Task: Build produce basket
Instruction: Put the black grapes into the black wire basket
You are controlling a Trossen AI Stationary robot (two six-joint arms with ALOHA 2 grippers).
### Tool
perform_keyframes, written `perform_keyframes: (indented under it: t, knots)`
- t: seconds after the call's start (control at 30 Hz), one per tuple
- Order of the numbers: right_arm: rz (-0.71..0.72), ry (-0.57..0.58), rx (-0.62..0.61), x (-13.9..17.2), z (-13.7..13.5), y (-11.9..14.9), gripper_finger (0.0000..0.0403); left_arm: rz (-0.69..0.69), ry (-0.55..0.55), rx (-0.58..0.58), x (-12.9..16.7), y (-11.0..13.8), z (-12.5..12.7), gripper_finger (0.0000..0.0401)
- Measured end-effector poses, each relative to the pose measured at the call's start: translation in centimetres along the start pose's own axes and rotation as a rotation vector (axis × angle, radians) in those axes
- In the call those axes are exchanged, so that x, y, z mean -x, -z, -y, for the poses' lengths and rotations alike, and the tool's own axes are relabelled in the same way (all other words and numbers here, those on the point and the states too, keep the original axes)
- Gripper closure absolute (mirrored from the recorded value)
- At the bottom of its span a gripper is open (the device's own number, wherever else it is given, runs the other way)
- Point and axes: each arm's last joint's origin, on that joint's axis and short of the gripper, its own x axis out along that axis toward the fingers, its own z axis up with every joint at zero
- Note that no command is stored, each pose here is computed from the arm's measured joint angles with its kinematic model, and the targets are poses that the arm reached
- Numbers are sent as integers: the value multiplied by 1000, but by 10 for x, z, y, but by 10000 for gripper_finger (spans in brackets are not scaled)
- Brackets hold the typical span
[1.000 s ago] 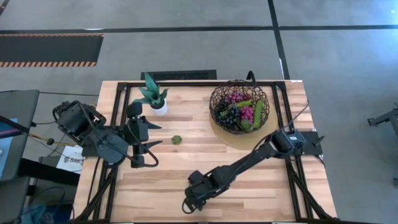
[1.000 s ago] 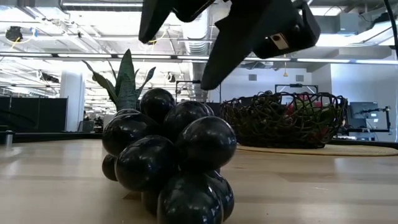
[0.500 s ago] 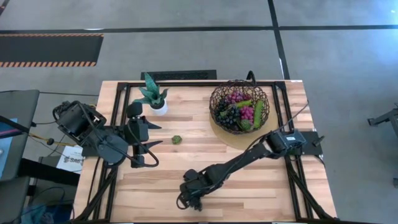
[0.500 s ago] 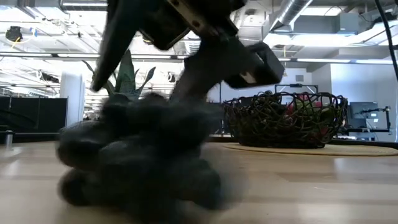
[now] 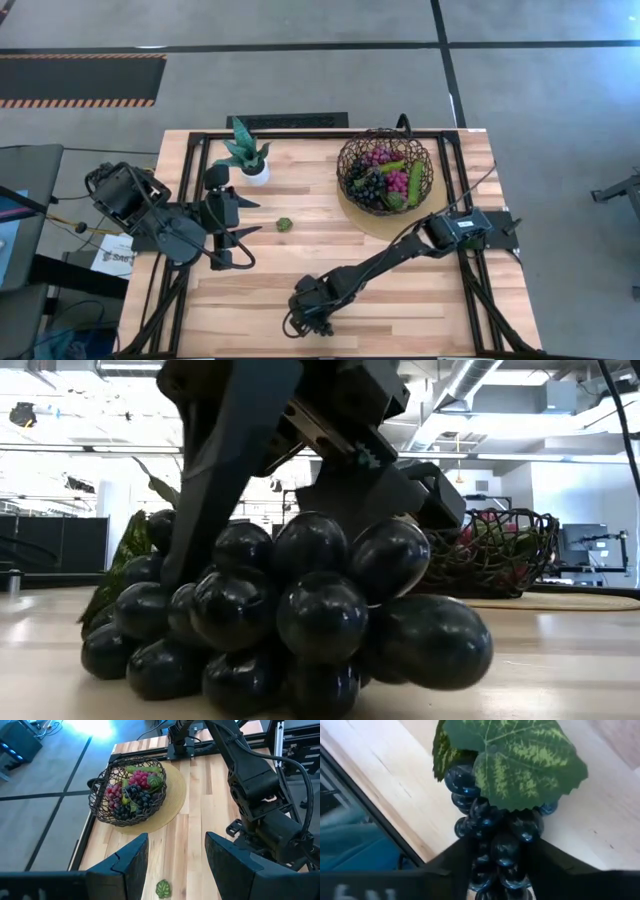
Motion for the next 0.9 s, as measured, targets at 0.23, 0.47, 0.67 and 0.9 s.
perform_keyframes:
  t: [0.23, 0.47, 0.67, 0.9]
  knots:
    - [13, -47, 127, 10, -13, -2, 384, 0, 0, 2, 0, 0, 0, 218]
    - [77, 67, 238, 71, -29, -17, 392, 0, 0, 4, 0, 0, 0, 218]
    - [219, 282, 259, 158, -5, -26, 392, 0, 0, 8, 0, 0, 0, 218]
    - [490, 384, 290, 291, 35, -18, 398, 9, -20, 67, 0, 0, -1, 218]
